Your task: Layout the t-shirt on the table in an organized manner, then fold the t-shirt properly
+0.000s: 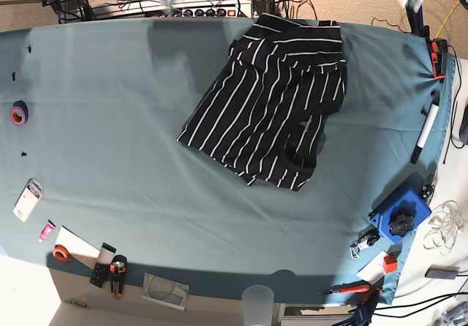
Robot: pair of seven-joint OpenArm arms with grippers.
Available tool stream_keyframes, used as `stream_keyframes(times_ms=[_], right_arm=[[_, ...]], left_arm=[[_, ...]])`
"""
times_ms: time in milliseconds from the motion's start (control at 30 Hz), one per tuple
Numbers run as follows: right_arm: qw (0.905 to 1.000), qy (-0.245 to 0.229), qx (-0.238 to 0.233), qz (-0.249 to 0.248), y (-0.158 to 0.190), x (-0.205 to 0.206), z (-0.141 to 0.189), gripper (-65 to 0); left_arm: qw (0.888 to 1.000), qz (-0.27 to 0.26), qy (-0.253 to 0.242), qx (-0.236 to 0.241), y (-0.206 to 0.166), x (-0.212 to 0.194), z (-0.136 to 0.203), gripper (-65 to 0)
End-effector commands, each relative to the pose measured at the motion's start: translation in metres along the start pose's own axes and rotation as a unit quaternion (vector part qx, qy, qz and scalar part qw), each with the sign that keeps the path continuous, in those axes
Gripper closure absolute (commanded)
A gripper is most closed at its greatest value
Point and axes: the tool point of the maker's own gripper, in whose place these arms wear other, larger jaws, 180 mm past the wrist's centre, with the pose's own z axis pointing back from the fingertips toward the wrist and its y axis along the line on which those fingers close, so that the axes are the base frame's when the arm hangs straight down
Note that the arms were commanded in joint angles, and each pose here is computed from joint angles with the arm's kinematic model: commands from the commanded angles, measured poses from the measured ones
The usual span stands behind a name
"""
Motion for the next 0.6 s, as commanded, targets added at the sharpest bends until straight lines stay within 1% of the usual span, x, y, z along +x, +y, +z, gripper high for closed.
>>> stream_keyframes(times_ms=[0,133,233,333,400,467,567], right_arm=[[1.0000,0.002,0.004,0.001,0.004,-0.005,0.003,0.0],[0.9993,0.031,0.017,-0.008,0.003,-0.031,-0.009,0.0],[0.9974,0.067,0.001,-0.028,-0.014,-0.052,-0.028,0.0],[0.9927,0.104,-0.011,-0.060,-0.035,-0.070,-0.052,0.0],[0.9893,0.122,0.000,-0.081,-0.043,-0.078,-0.069,0.0],[0.9864,0.129,0.009,-0.102,-0.051,-0.082,-0.085,0.0],[0.9803,0.155,0.009,-0.123,-0.068,-0.091,-0.106,0.0]], left_arm=[[1.000,0.002,0.016,-0.006,0.001,-0.012,-0.001,0.0],[0.998,0.046,0.038,-0.032,0.007,-0.040,-0.026,0.0],[0.993,0.095,0.052,-0.045,0.013,-0.054,-0.050,0.0],[0.987,0.138,0.062,-0.059,0.020,-0.061,-0.075,0.0],[0.984,0.149,0.066,-0.077,0.022,-0.064,-0.090,0.0],[0.979,0.172,0.060,-0.086,0.025,-0.063,-0.106,0.0],[0.976,0.197,0.055,-0.080,0.031,-0.064,-0.130,0.0]])
